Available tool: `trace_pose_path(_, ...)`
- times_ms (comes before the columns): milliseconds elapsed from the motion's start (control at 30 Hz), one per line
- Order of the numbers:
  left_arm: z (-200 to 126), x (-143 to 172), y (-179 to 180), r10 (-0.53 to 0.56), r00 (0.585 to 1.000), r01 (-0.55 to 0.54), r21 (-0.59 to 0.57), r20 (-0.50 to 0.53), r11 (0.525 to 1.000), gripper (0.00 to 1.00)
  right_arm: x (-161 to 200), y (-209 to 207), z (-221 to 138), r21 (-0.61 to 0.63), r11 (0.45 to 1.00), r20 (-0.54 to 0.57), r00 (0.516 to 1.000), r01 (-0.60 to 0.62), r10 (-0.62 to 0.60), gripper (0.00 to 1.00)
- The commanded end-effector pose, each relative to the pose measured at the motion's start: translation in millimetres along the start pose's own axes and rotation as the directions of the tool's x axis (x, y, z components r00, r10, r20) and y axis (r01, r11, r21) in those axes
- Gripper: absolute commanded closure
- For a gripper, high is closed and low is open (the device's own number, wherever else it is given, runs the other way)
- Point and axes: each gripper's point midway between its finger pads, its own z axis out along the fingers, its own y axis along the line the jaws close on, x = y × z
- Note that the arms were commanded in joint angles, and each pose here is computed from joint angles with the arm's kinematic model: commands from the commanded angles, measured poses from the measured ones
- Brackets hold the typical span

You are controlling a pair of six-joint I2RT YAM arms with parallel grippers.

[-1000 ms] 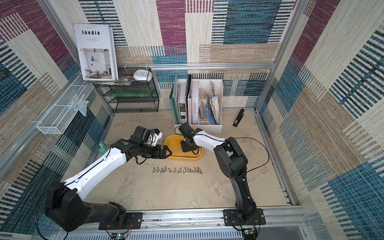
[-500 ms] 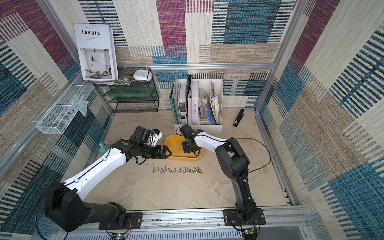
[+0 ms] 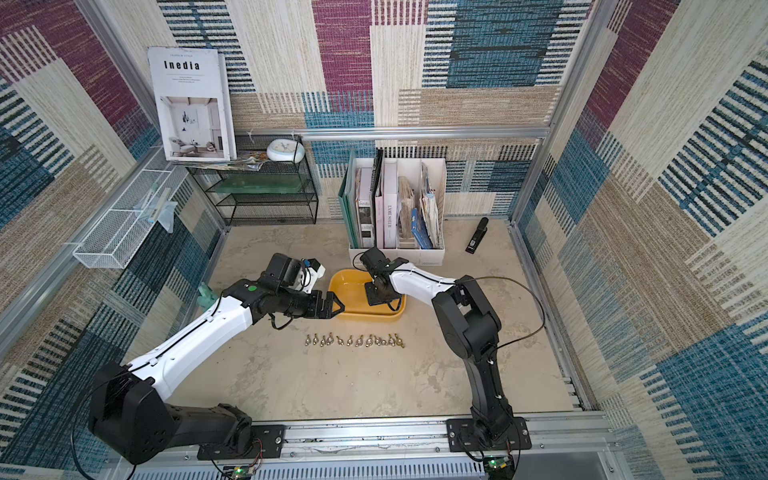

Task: Take out the wing nut from the storage box
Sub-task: Pick up the wing nut from the storage box, then place the wing nut at the center of the board.

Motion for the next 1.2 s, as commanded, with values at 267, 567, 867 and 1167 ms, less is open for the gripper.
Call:
trace_pose_path(267, -3.7, -2.5, -10.4, 0.001, 1.000, -0.002, 0.055, 0.024, 0.998, 0.01, 3.4, -10.7, -34.8, 0.028, 0.999, 0.044, 0.999, -0.018, 0.017, 1.00)
trace_pose_path(567, -3.7, 6.6, -26.9, 0.024, 1.000, -0.025, 0.111, 0.012, 0.993, 0.01, 24.6, -21.3, -74.6, 0.019, 0.999, 0.089, 0.995, -0.049, 0.047, 1.00)
trace_pose_path(867, 0.0, 19.7, -51.4, 0.077, 0.997, -0.076, 0.148, -0.001, 0.986, 0.01, 75.7, -31.5, -106.4, 0.015, 0.999, 0.107, 0.993, -0.052, 0.050, 1.00)
trace_pose_path(1167, 6.0, 35.8, -67.3, 0.108, 0.994, -0.103, 0.150, -0.023, 0.983, 0.01, 133.4, -43.2, -107.9, -0.030, 0.999, 0.084, 0.996, -0.040, 0.042, 1.00)
